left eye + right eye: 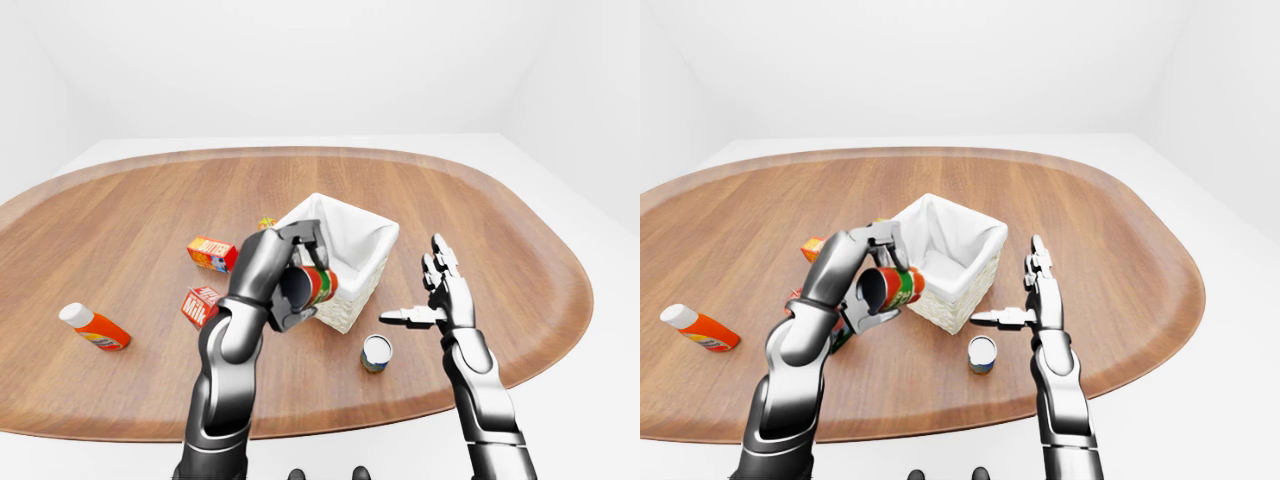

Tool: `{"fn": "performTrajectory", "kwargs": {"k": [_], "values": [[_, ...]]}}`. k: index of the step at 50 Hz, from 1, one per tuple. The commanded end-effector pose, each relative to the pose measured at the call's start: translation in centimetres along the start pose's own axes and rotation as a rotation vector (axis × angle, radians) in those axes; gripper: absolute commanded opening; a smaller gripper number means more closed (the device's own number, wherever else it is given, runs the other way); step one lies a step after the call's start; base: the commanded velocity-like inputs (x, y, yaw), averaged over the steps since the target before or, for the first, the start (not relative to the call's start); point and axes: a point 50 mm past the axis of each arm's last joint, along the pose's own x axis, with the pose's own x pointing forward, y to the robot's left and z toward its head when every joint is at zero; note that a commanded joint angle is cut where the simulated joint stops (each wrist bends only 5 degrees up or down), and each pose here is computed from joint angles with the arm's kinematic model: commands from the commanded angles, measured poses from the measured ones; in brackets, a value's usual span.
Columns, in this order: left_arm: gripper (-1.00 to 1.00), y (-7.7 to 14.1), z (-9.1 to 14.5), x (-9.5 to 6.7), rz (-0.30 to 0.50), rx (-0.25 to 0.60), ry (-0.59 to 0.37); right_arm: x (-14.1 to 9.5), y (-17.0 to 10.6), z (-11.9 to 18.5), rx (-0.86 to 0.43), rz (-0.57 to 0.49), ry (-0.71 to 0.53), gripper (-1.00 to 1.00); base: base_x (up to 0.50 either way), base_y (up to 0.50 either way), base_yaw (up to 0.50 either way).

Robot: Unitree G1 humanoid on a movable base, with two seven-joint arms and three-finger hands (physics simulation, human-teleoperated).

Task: Pick up the tomato sauce, and put it in the basket.

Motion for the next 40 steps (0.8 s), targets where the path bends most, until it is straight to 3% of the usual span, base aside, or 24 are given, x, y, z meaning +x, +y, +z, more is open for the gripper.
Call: {"fn": "performTrajectory", "kwargs": {"k": [1, 6, 9, 10, 16, 21, 26, 40], "values": [[-1.0, 2.2, 3.2, 2.2, 0.074, -0.033, -0.168, 0.1, -0.2, 0.1, 0.001, -0.005, -0.003, 1.0, 0.0, 0.0, 0.0], [-1.0, 1.9, 2.4, 4.7, 0.063, -0.023, -0.139, 0.1, -0.3, 0.1, 0.003, -0.008, -0.002, 1.0, 0.0, 0.0, 0.0], [-1.0, 1.0, 0.4, 7.0, 0.042, -0.026, -0.051, 0.2, -0.3, 0.1, 0.004, -0.008, -0.001, 1.0, 0.0, 0.0, 0.0], [-1.0, 1.0, 0.3, 7.1, 0.042, -0.027, -0.048, 0.2, -0.3, 0.1, 0.004, -0.008, -0.001, 1.0, 0.0, 0.0, 0.0], [-1.0, 0.1, -3.2, 11.8, 0.024, -0.024, 0.139, 0.2, -0.3, 0.0, 0.007, -0.008, 0.001, 1.0, 0.0, 0.0, 0.0], [-1.0, -0.9, -6.0, 14.0, 0.006, 0.011, 0.305, 0.2, -0.3, 0.0, 0.008, -0.008, 0.001, 1.0, 0.0, 0.0, 0.0], [-1.0, -1.3, -6.6, 14.8, 0.006, 0.027, 0.343, 0.2, -0.3, 0.0, 0.01, -0.008, 0.002, 1.0, 0.0, 0.0, 0.0], [-1.0, -2.4, -7.5, 14.1, 0.006, 0.06, 0.401, 0.2, -0.3, 0.1, 0.014, -0.005, 0.001, 1.0, 0.0, 0.0, 0.0]]}}
